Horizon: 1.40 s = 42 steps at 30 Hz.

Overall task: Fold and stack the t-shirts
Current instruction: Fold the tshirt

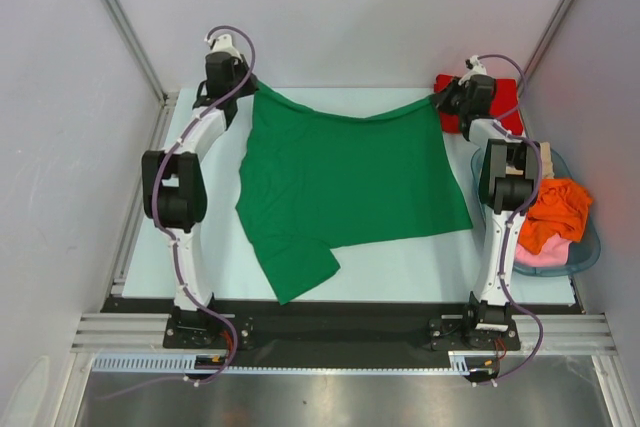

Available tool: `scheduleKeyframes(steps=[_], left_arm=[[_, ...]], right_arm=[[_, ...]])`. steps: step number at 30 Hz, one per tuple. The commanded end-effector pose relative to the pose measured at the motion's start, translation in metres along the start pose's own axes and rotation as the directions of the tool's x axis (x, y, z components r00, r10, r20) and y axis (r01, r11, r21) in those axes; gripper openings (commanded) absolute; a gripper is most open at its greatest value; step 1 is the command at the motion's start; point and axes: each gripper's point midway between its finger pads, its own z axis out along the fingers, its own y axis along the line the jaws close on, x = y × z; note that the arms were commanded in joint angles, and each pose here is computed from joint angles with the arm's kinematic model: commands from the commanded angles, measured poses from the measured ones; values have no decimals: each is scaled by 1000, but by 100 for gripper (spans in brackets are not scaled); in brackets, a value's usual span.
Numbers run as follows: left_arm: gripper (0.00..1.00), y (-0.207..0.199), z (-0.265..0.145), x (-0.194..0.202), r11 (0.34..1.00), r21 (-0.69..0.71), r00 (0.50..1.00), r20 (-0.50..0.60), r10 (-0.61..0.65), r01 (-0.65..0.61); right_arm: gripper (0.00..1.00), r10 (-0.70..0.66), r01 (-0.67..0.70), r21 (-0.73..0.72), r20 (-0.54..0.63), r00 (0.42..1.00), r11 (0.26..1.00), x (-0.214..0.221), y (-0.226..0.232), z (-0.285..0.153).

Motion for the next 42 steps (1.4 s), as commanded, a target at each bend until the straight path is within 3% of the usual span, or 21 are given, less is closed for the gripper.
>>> scheduleKeyframes(steps=[1,7,10,19,22,33,42], left_arm=[[1,-10,1,-47,998,49,991,126,39,-45],[0,-13,1,-61,998,60,990,141,24,-33],[0,-10,-2,-45,999,51,998,60,6,-9],[0,-7,-68,12,994,5,983,-147,-110,112],[0,-16,-89,20,986,27,971,-180,-155,163],[0,-17,-152,47,981,1,949,-253,-190,196],[1,5,-175,104,979,-81,919,-339,-202,185]], right_arm=[[1,-25,29,-45,81,996,999,-30,13,5],[1,-29,31,-37,63,998,999,-27,10,7],[1,-18,19,-28,34,999,999,-26,11,4],[1,77,-76,11,-134,988,997,-4,14,-31],[0,123,-117,39,-207,971,992,8,12,-44],[0,151,-135,80,-265,952,988,16,8,-78],[0,148,-120,106,-323,935,987,37,5,-97]])
